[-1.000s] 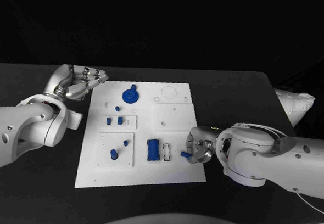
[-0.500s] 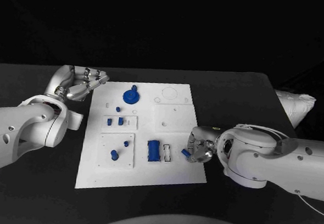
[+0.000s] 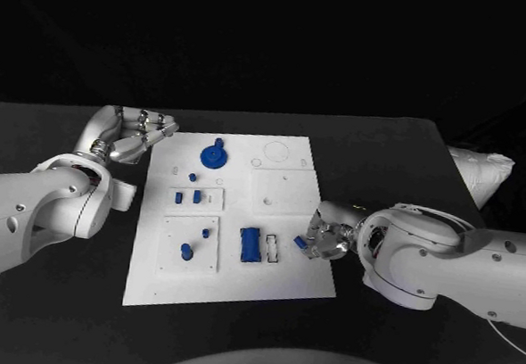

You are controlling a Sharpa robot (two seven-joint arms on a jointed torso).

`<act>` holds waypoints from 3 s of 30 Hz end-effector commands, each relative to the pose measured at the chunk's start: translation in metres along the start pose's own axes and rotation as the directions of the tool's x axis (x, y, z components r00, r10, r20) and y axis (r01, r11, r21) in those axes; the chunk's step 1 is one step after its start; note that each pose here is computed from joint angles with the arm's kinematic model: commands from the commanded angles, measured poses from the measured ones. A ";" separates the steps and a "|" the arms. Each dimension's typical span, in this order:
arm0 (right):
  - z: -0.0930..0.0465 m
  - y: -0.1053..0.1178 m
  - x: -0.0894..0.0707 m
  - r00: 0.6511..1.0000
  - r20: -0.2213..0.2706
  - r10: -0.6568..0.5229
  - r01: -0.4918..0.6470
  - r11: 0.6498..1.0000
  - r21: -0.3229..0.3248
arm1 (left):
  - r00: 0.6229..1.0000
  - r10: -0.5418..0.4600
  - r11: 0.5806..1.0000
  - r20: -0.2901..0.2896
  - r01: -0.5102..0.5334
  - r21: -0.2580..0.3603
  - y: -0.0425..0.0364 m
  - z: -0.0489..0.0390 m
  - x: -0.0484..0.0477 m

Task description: Assemble the parts on the task board

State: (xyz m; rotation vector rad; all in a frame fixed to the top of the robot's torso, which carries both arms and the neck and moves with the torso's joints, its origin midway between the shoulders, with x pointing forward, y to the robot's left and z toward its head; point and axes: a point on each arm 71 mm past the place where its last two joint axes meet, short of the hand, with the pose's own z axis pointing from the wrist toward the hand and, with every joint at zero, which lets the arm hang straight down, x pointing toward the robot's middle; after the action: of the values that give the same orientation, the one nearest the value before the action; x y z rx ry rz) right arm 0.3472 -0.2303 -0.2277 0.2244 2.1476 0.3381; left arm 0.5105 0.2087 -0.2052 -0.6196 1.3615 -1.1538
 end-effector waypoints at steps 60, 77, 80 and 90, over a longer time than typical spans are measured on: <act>0.002 0.001 0.007 0.830 -0.145 0.539 -0.511 0.838 0.190 | 1.000 -0.008 1.000 -0.025 0.008 0.008 -0.0017 0.0015 0.0046; 0.016 0.011 0.011 0.792 -0.188 0.581 -0.541 0.810 0.225 | 1.000 -0.009 1.000 -0.027 0.009 0.008 -0.0017 0.0021 0.0057; 0.018 0.012 0.012 0.787 -0.195 0.585 -0.542 0.807 0.234 | 1.000 -0.009 1.000 -0.028 0.009 0.009 -0.0018 0.0022 0.0060; 0.020 0.014 0.012 0.779 -0.192 0.598 -0.553 0.798 0.239 | 1.000 -0.012 1.000 -0.026 0.012 0.006 -0.0016 0.0021 0.0058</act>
State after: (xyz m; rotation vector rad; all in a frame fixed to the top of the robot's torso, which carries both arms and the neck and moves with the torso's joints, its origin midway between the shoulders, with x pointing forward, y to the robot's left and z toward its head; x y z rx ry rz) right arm 0.3597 -0.2118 -0.2405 0.9946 2.3070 0.5579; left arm 0.5115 0.2050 -0.2062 -0.6183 1.3711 -1.1614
